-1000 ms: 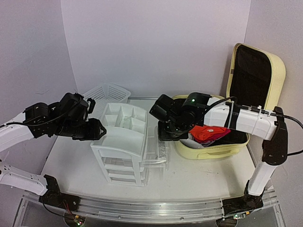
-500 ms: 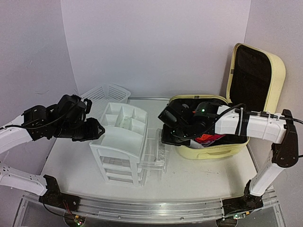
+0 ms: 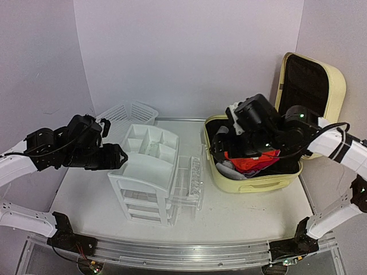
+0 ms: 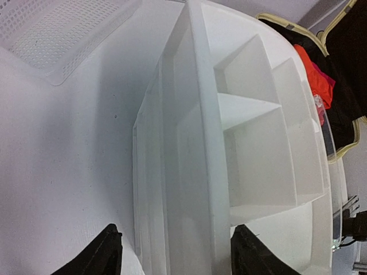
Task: Open, take out, and arrange the luggage
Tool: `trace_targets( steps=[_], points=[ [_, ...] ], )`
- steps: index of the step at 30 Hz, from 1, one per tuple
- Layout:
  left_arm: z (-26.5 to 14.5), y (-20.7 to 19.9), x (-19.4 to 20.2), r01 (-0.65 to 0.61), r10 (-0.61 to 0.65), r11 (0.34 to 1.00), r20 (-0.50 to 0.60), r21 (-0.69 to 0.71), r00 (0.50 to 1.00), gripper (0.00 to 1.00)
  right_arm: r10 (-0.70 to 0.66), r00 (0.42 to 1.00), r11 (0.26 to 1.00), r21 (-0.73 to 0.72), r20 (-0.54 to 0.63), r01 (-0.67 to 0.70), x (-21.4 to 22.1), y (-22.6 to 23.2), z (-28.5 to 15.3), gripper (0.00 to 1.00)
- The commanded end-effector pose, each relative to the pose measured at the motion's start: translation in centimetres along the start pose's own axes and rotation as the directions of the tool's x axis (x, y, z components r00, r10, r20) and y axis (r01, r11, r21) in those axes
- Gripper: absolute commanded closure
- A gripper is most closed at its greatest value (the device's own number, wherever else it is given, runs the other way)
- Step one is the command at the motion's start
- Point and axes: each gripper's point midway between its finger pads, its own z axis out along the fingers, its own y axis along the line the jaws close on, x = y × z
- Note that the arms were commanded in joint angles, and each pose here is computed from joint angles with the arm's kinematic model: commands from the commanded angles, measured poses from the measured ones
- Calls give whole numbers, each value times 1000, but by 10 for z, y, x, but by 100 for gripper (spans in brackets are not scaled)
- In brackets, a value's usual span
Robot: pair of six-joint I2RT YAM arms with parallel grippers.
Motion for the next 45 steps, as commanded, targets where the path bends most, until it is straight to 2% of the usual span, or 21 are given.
trace_targets(
  steps=[1,8,12,15,18,19,22,23,25,27,31,35,40,45],
  points=[
    [-21,-5,-18,-29,25,999,70,46,997,31,-43,998,999,15,-54,43,-7,-51,-17,2],
    [-50,-5,-35,-88,80,995,125,57,989,14,-43,986,998,45,-164,51,4,-100,9,2],
    [-61,8,-51,-120,121,993,170,-15,978,9,-31,965,999,-19,-261,27,11,-115,40,2],
    [-60,31,-70,-53,62,997,179,-57,982,5,-54,952,993,-115,-302,20,16,-105,65,2],
    [-62,51,-95,48,-35,997,182,-68,983,4,-57,940,988,-155,-336,4,19,-100,86,6],
    [-60,54,-101,49,-34,996,180,-79,983,4,-60,935,990,-144,-350,10,20,-102,93,8],
    [-41,63,-99,51,-38,989,97,-137,995,4,-112,919,985,-167,-377,52,21,-102,108,25],
    [-33,61,-93,40,-33,991,53,-130,998,6,-151,909,978,-190,-390,81,24,-101,111,27],
    [-24,64,-80,55,-59,988,-26,-147,998,8,-246,876,958,-242,-414,155,32,-101,112,27],
    [-25,63,-73,63,-71,988,-55,-138,996,9,-308,845,944,-249,-437,215,33,-105,113,27],
    [-35,68,-70,111,-115,983,-19,-146,993,8,-402,813,912,-267,-421,312,20,-107,119,27],
    [-32,75,-68,142,-145,974,-8,-177,989,8,-452,753,892,-229,-478,390,27,-126,137,30],
    [-27,73,-76,135,-137,974,-1,-181,991,8,-504,690,862,-258,-519,436,42,-135,149,31],
    [-27,69,-81,137,-138,976,6,-168,990,8,-504,661,861,-261,-556,436,55,-141,159,31]
  ],
)
